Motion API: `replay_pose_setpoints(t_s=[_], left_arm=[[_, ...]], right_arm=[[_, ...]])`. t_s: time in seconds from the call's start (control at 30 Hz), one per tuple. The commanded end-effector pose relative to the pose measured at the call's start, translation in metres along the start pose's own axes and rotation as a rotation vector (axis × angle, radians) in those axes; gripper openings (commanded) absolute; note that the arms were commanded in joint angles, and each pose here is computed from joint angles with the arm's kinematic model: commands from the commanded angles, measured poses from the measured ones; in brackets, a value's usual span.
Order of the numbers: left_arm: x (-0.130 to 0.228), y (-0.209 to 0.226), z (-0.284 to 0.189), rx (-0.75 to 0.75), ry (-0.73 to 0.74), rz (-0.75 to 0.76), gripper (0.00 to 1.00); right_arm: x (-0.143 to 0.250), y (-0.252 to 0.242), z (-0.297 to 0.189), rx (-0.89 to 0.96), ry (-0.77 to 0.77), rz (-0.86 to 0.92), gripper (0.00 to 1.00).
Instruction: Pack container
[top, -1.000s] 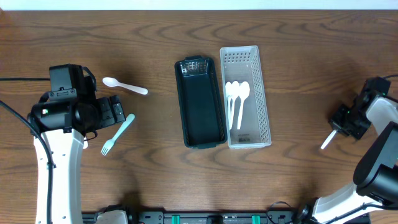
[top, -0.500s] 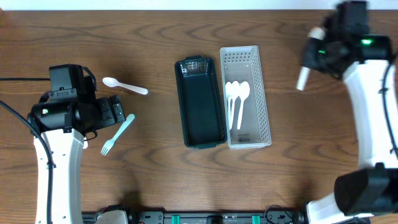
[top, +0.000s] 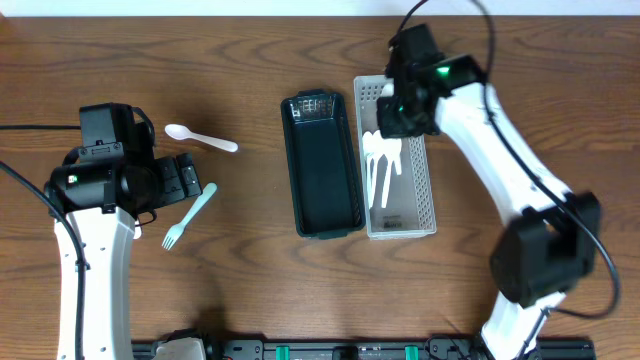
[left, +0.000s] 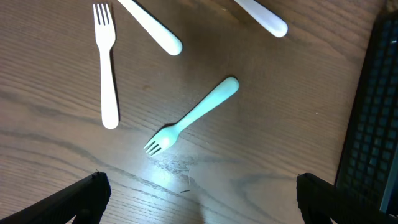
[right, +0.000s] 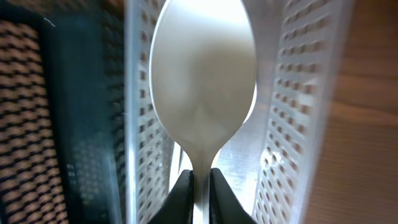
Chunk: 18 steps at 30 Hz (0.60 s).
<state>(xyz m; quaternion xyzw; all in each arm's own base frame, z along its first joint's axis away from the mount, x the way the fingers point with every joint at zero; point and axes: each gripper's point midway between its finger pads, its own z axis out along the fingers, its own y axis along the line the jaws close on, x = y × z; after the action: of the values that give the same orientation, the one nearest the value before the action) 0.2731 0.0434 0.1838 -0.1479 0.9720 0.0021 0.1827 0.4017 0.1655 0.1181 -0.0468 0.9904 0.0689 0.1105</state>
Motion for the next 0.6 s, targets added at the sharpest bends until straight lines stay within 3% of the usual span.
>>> replay_pose_setpoints(t_s=[0.0, 0.23, 0.4, 0.57], left_arm=[[-0.002, 0.000, -0.001, 0.005, -0.002, -0.011, 0.98], [-0.003, 0.000, -0.001, 0.005, -0.003, -0.011, 0.98], [-0.003, 0.000, -0.007, 0.005, -0.002, -0.046, 0.98], [-0.024, -0.006, -0.042, 0.025, -0.059, -0.245, 0.98]], right_arm=[[0.011, 0.001, 0.019, 0.016, 0.062, -0.004, 0.12], [0.004, 0.002, 0.016, 0.008, 0.034, -0.038, 0.56], [-0.017, 0.001, -0.011, -0.009, -0.049, -0.079, 0.63], [-0.047, -0.015, -0.067, -0.018, -0.184, -0.040, 0.72]])
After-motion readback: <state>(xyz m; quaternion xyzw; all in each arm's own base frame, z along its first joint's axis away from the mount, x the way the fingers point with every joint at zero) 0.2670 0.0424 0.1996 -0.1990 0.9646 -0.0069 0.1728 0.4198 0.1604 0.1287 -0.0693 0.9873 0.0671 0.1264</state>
